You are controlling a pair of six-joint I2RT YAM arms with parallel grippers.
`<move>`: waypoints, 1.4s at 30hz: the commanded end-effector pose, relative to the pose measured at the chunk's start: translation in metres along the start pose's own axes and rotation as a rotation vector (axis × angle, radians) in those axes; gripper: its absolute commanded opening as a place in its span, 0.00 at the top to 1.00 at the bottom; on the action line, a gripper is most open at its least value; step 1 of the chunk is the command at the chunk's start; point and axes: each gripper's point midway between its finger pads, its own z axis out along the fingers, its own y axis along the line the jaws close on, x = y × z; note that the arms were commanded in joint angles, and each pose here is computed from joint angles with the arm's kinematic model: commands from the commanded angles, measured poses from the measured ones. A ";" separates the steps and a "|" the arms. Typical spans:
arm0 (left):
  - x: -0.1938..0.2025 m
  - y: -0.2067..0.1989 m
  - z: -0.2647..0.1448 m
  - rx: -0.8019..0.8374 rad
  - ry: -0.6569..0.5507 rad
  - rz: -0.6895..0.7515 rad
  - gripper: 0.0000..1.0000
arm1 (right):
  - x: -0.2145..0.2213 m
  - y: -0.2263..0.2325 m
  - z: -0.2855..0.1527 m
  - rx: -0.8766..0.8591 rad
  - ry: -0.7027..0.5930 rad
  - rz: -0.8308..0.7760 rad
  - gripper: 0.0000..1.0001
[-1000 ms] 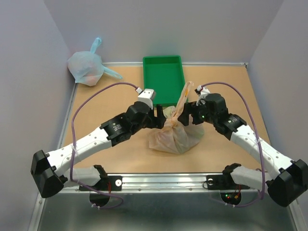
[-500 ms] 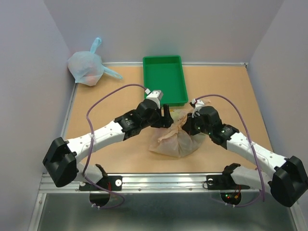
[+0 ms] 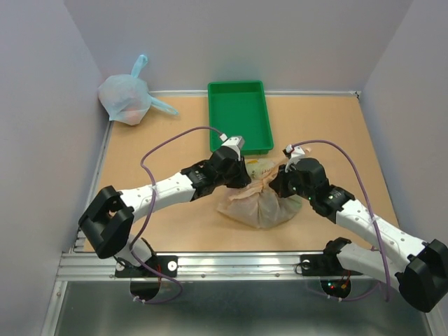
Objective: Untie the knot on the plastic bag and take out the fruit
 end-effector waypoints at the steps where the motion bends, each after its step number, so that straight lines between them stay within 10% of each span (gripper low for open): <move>1: -0.009 -0.017 0.002 0.050 -0.033 -0.019 0.87 | -0.012 0.003 -0.002 -0.004 -0.058 -0.006 0.99; 3: -0.012 -0.015 0.000 0.039 -0.051 -0.018 1.00 | -0.014 -0.002 -0.002 0.021 -0.069 0.000 1.00; 17: -0.067 0.140 -0.089 -0.293 -0.335 -0.205 1.00 | -0.072 -0.106 -0.094 0.713 -0.387 0.142 0.99; 23: -0.071 0.164 -0.109 -0.361 -0.361 -0.213 1.00 | -0.096 -0.088 -0.118 0.627 -0.444 0.100 0.99; 32: -0.084 0.112 -0.099 -0.127 -0.273 -0.076 1.00 | -0.099 0.006 -0.090 0.110 -0.166 -0.226 0.25; 42: -0.079 0.097 -0.101 -0.083 -0.214 -0.009 1.00 | -0.126 -0.001 -0.043 0.179 -0.065 -0.339 0.16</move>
